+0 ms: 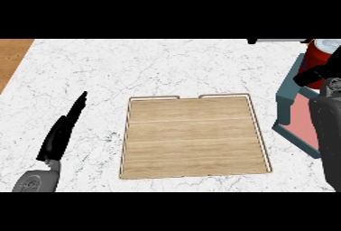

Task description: Pick the can from the tray and place it in the cardboard box

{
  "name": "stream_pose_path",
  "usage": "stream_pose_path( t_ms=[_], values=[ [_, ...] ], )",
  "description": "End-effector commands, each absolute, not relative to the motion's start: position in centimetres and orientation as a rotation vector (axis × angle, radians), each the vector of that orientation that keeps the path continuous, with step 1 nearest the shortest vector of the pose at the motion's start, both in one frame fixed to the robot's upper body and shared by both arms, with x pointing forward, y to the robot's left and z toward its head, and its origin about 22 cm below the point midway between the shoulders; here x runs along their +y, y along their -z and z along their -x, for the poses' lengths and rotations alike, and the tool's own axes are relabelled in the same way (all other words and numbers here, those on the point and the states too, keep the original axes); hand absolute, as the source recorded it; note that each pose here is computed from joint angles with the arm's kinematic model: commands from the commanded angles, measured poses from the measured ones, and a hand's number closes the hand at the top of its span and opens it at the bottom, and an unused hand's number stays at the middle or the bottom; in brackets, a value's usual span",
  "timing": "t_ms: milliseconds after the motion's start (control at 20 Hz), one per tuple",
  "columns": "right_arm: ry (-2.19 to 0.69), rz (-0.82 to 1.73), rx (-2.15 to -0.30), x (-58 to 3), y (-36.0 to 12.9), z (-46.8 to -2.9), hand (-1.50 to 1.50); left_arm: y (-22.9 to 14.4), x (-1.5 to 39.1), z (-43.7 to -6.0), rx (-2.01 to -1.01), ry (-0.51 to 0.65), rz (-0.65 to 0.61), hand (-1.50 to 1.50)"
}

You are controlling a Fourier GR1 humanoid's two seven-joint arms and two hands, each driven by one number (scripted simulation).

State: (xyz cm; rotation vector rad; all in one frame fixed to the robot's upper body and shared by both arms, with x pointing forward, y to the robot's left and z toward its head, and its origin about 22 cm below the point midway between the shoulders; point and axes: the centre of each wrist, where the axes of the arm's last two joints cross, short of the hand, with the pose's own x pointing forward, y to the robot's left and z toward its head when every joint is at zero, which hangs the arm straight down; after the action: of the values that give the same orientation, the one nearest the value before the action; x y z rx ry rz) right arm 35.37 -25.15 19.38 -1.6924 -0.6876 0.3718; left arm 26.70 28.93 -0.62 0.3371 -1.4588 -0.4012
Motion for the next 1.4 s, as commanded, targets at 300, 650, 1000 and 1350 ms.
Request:
stream_pose_path(
  t_ms=[300, 650, 1000, 1350],
  values=[
    [-0.285, 1.248, -0.594, -31.8, -12.8, -33.5, -1.5, -1.1, 27.7, -27.1, -1.464, 0.414, -0.325, 0.0],
    [-0.022, 1.342, -1.041, -32.6, -13.7, -32.7, -1.5, 0.7, 28.1, -28.2, -1.474, 0.394, -0.325, 0.0],
    [0.292, 1.215, -1.217, -35.4, -12.5, -33.0, -1.5, 1.1, 28.7, -27.6, -1.476, 0.426, -0.317, 0.0],
    [0.562, 1.236, -1.357, -37.7, -10.5, -28.0, -1.5, -0.3, 29.0, -28.7, -1.464, 0.394, -0.322, 0.0]
  ],
)
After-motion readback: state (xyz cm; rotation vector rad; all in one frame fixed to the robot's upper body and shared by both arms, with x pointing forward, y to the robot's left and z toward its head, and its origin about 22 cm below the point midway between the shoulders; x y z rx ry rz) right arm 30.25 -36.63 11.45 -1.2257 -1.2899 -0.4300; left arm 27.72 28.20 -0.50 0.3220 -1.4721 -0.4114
